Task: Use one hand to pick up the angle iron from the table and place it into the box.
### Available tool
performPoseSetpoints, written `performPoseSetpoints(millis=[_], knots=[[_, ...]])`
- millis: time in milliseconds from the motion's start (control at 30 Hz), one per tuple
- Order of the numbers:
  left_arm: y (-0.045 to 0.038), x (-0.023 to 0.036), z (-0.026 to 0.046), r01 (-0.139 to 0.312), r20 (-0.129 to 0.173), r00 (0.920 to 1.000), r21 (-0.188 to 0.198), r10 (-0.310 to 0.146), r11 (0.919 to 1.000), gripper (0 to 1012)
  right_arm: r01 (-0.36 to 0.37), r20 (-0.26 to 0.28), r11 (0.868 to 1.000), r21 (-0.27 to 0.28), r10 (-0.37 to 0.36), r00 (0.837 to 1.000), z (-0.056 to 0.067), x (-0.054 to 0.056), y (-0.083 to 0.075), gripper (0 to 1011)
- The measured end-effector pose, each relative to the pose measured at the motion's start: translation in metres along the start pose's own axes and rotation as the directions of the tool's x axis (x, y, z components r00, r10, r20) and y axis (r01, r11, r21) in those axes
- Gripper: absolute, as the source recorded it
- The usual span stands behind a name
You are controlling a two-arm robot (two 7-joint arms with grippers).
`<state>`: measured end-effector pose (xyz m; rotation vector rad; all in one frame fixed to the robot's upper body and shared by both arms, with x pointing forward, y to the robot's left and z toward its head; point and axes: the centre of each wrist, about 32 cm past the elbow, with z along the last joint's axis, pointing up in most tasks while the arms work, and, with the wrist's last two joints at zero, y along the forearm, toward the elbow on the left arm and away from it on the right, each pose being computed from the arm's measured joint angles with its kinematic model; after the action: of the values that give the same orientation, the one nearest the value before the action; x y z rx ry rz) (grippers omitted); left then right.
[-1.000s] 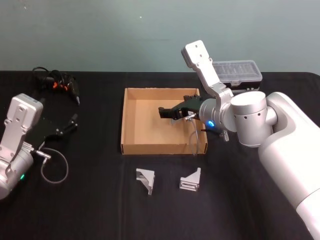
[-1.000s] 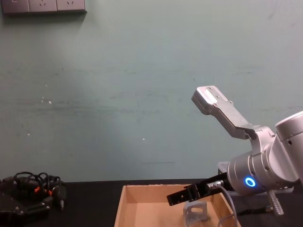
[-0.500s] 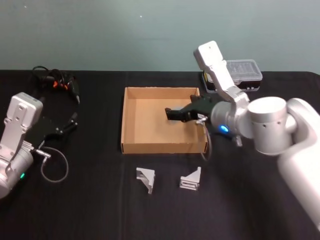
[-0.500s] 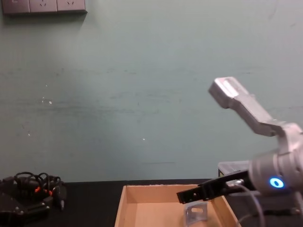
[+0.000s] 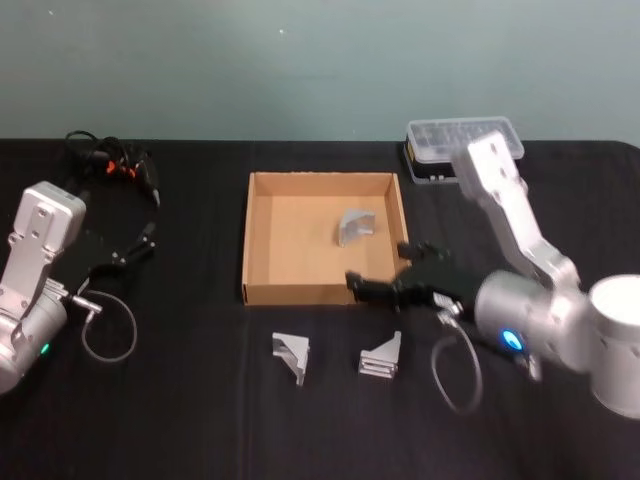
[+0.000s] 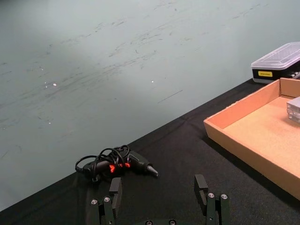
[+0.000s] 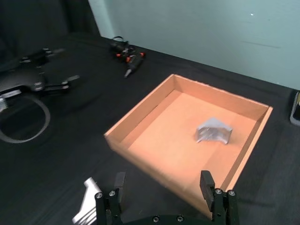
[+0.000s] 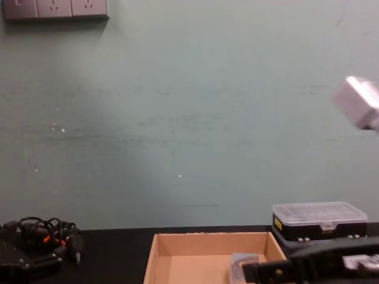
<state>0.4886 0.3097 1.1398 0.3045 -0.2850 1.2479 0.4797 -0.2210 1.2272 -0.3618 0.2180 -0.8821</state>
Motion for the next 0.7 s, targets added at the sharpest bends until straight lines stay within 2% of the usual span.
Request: performPoseSetpoints(millis=[200, 367, 500, 700], knots=[[0.0, 0.0, 0.0, 0.0, 0.0, 1.0, 0.0, 0.0, 1.0, 1011, -0.014, 0.005, 1.0, 0.006, 0.014, 1.0, -0.011, -0.01, -0.031, 1000], [0.0, 0.0, 0.0, 0.0, 0.0, 1.0, 0.0, 0.0, 1.0, 1012, -0.019, 0.063, 1.0, -0.009, 0.019, 0.998, -0.02, -0.019, -0.051, 1000], [0.0, 0.0, 0.0, 0.0, 0.0, 1.0, 0.0, 0.0, 1.0, 1011, -0.028, 0.096, 0.999, -0.036, 0.031, 0.995, -0.029, -0.022, -0.058, 1000], [0.0, 0.0, 0.0, 0.0, 0.0, 1.0, 0.0, 0.0, 1.0, 1012, -0.043, 0.123, 0.997, -0.06, 0.05, 0.991, -0.042, -0.028, -0.055, 1000]])
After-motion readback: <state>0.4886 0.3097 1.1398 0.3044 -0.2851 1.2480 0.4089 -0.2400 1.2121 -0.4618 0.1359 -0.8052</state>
